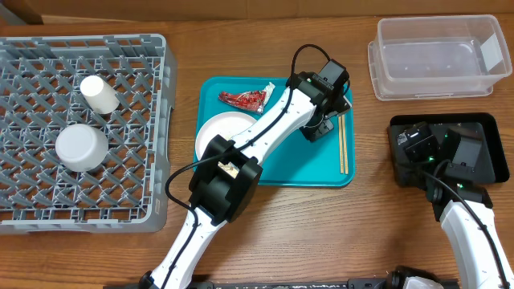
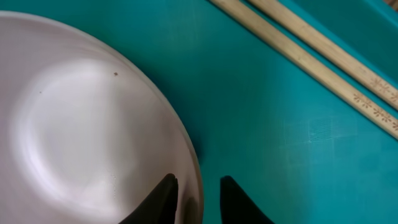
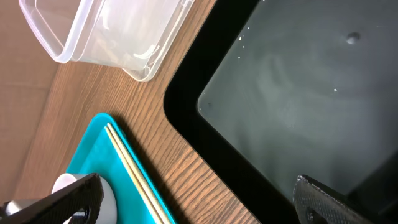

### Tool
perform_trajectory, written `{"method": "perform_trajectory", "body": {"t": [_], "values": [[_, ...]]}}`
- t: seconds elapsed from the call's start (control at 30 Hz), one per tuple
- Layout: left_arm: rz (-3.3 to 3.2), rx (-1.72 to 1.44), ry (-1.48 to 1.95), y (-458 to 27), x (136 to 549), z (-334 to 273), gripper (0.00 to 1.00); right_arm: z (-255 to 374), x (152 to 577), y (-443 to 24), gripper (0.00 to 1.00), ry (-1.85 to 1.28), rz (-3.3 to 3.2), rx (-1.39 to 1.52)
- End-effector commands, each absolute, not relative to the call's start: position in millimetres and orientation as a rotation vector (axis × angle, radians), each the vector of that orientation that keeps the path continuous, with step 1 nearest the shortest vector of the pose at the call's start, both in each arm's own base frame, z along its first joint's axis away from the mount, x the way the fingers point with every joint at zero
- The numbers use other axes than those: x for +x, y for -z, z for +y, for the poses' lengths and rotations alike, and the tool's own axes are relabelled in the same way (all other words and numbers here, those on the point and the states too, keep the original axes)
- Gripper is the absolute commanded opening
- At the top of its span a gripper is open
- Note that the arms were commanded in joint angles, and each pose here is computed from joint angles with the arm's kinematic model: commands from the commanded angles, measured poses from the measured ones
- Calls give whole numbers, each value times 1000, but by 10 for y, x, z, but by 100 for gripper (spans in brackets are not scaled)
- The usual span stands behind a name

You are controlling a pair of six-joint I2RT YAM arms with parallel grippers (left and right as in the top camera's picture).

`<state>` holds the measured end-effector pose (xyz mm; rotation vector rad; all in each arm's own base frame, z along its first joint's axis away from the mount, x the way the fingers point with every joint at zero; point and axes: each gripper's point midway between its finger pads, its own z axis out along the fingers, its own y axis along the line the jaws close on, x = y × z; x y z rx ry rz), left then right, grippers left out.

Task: Sort waste into correct bins and load items into the dishwasher
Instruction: 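Move the left gripper to the pink saucer and grasp its rim, then lift the pink saucer and carry it over the dish rack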

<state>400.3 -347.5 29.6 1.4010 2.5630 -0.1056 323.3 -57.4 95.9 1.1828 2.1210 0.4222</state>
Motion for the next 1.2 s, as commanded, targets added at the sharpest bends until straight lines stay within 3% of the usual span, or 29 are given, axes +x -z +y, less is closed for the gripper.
{"method": "perform_trajectory", "body": {"t": [0.0,0.03,0.2,0.33,0.67,0.87,1.17], "values": [[2562,1382,123,-360,4000,-3502,14,-596,3304,-1101,100,-433,2087,1162],[2570,1371,125,-359,3998,-3501,4,-596,3304,-1101,100,-433,2087,1162],[2615,1277,138,-468,3992,-3492,4,-595,3304,-1101,100,-433,2087,1162],[2615,1196,159,-823,4020,-3503,4,-595,3304,-1101,100,-433,2087,1162],[2479,756,432,-2803,4056,-3099,4,-595,3304,-1101,100,-433,2087,1162],[2425,462,640,-3615,4045,-2115,4,-595,3304,-1101,100,-432,2087,1162],[2554,-240,659,-3440,4132,-4,4,-596,3304,-1101,100,-433,2087,1162]]}}
